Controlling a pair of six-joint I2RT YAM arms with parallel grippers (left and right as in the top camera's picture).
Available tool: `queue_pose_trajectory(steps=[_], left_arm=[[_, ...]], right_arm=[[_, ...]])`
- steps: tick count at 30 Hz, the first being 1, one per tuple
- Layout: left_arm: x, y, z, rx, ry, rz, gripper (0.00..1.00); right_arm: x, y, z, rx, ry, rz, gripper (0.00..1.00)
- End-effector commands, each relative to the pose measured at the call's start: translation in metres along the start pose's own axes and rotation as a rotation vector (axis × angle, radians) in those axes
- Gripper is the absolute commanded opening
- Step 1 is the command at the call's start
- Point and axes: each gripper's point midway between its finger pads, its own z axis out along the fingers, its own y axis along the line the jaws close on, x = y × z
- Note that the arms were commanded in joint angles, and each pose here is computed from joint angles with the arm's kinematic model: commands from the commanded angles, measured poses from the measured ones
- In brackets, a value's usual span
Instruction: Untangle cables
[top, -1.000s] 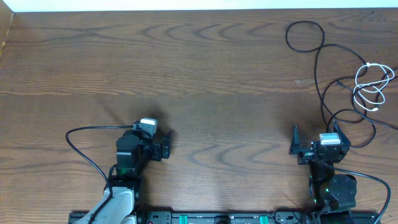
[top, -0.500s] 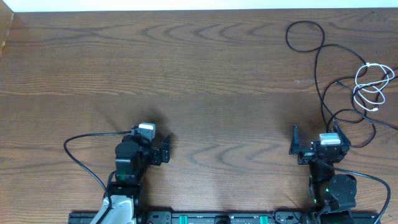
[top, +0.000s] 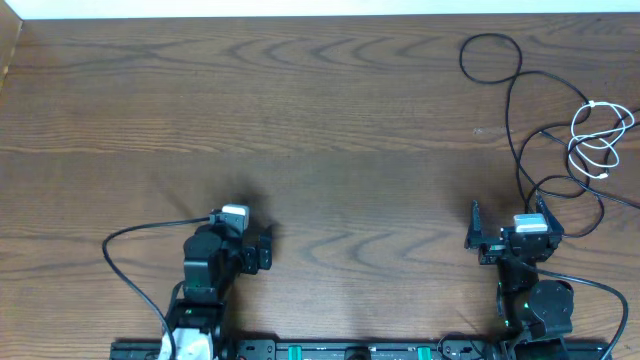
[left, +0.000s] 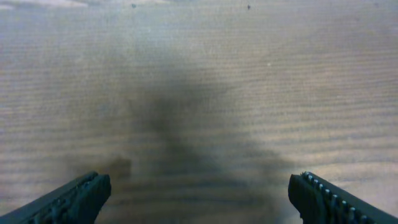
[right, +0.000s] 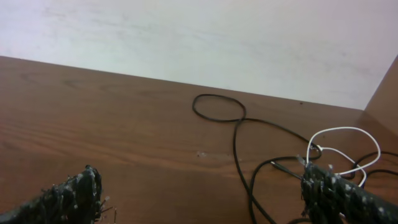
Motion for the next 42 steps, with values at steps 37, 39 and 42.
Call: queue_pose_trajectory(steps=[37,39,42], left_arm=[[-0.093,-0.002,-0.074,-0.048,-0.507,0.052,0.97],[-0.093,-0.002,-0.074,-0.048,-0.505,0.052,0.97],[-0.093,-0.002,-0.074,-0.048,-0.505,0.052,0.97]], right_arm=[[0.000,0.000,0.000,0.001,-0.001,-0.014,0.99],[0.000,0.000,0.000,0.001,-0.001,-0.014,0.99],[0.000,0.000,0.000,0.001,-0.001,-0.014,0.99]])
